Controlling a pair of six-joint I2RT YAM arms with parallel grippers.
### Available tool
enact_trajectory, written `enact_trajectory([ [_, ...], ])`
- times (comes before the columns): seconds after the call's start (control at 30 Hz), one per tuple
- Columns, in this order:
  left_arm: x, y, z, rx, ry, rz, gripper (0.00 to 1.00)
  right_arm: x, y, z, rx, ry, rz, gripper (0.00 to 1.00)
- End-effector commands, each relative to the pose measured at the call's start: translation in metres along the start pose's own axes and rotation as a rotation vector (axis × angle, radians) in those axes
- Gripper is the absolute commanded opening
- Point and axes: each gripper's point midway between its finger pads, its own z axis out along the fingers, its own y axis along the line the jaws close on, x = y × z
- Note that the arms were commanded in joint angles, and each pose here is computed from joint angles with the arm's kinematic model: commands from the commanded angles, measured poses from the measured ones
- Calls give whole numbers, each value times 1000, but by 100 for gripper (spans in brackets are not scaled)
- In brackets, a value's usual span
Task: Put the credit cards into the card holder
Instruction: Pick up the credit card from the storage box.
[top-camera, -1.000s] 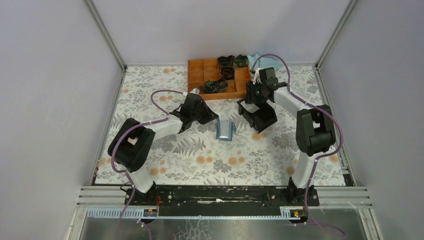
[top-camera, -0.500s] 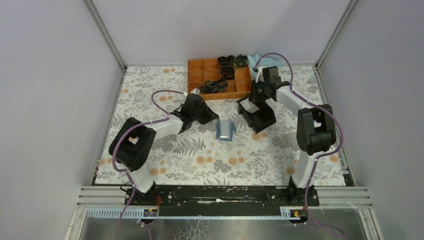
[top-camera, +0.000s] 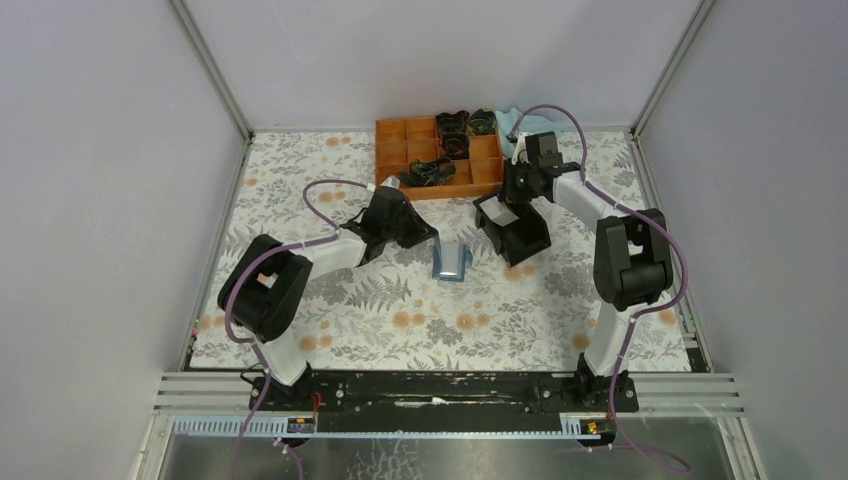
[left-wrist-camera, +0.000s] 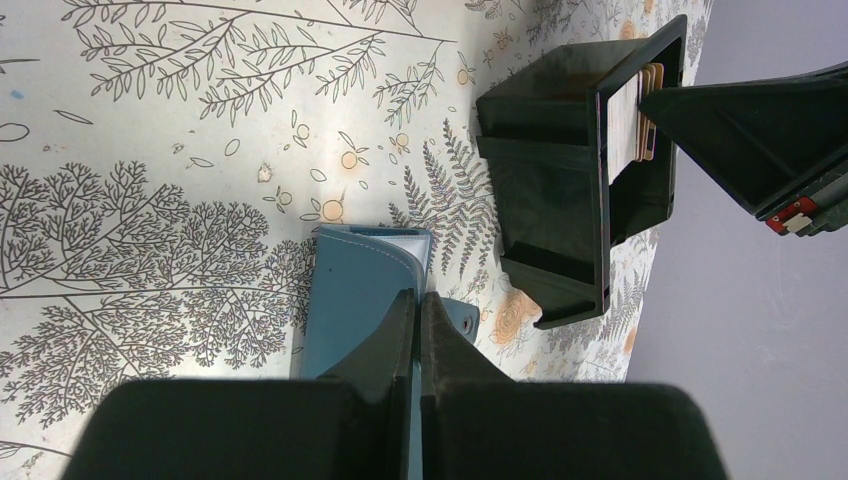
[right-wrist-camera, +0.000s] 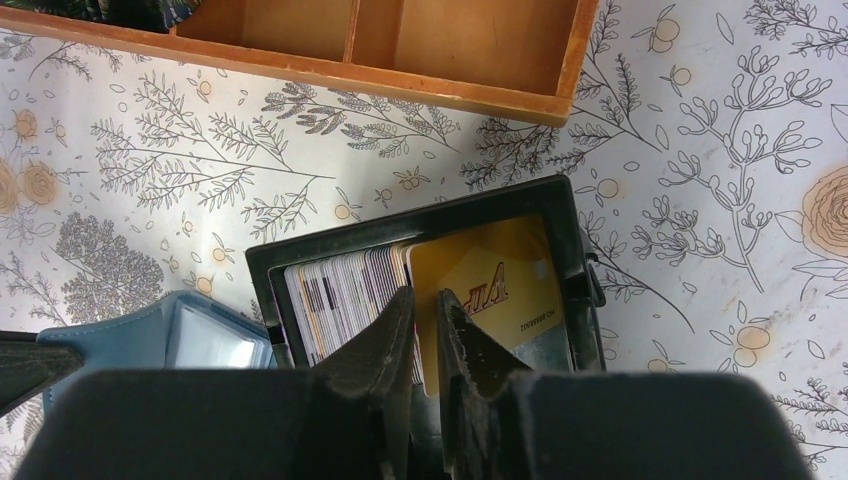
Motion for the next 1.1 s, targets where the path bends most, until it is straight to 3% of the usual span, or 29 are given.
enact_trajectory([
  [0.0, -13, -10, 4, 26, -37, 16, 0, -24, 12, -23, -24, -61, 7, 18],
  [1.07, -9, -9, 2, 22, -33, 17, 0, -20, 21, -27, -63, -56, 27, 23],
])
